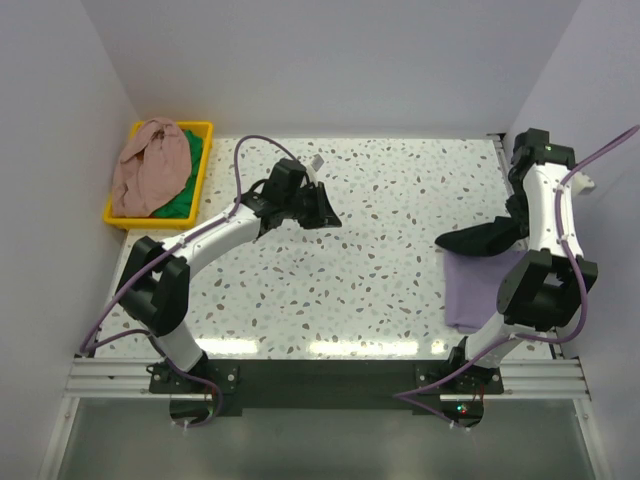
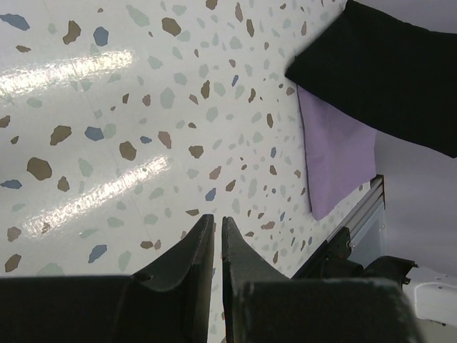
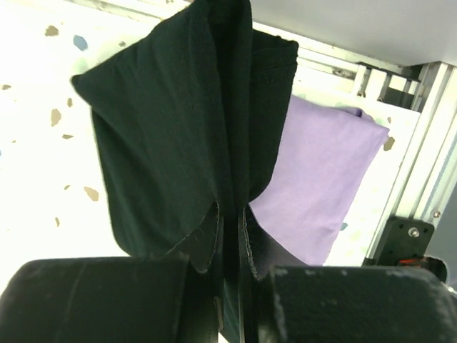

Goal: Fold and stack the t-shirts
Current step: Neatly place the folded tshirt to the corner

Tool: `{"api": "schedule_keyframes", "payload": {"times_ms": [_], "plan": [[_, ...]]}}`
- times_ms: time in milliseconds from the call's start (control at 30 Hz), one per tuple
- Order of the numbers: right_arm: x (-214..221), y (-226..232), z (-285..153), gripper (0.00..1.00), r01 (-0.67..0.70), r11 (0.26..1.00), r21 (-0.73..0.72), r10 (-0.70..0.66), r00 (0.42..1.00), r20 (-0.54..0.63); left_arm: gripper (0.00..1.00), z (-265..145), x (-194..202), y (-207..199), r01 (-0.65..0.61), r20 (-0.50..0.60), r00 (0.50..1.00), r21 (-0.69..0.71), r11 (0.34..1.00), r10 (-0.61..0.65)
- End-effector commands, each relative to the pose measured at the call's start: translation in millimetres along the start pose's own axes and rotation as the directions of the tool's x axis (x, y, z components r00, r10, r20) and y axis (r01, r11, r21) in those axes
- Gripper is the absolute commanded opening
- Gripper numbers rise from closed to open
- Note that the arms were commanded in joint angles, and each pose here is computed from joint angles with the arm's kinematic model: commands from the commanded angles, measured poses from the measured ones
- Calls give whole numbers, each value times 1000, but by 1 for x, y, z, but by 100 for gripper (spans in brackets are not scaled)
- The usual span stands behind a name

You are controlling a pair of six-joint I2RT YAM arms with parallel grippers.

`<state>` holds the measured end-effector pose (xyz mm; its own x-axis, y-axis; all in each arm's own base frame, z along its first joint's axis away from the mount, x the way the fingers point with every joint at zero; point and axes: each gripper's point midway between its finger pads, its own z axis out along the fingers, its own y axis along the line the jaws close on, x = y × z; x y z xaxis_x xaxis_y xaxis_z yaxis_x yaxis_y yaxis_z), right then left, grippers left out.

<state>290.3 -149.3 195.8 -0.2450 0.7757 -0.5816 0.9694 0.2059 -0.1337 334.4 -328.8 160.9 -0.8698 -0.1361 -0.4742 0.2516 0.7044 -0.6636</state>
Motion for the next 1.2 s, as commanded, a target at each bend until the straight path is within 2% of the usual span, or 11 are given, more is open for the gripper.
{"api": "schedule_keyframes", "payload": {"times_ms": [0,667,1167], "plan": [[-25,-12,-18,0,-43,999,0,43,997,67,14,-13,-10,-20,-51,28,998,49,998,50],[-33,-31,-48,0,-66,994,-86,74,993,90,14,-13,-5,-17,-46,22,999,49,998,45],[3,-47,-39,0,-5,992,-123,8,1000,24,14,-12,5,-22,-41,14,999,62,997,40]]}}
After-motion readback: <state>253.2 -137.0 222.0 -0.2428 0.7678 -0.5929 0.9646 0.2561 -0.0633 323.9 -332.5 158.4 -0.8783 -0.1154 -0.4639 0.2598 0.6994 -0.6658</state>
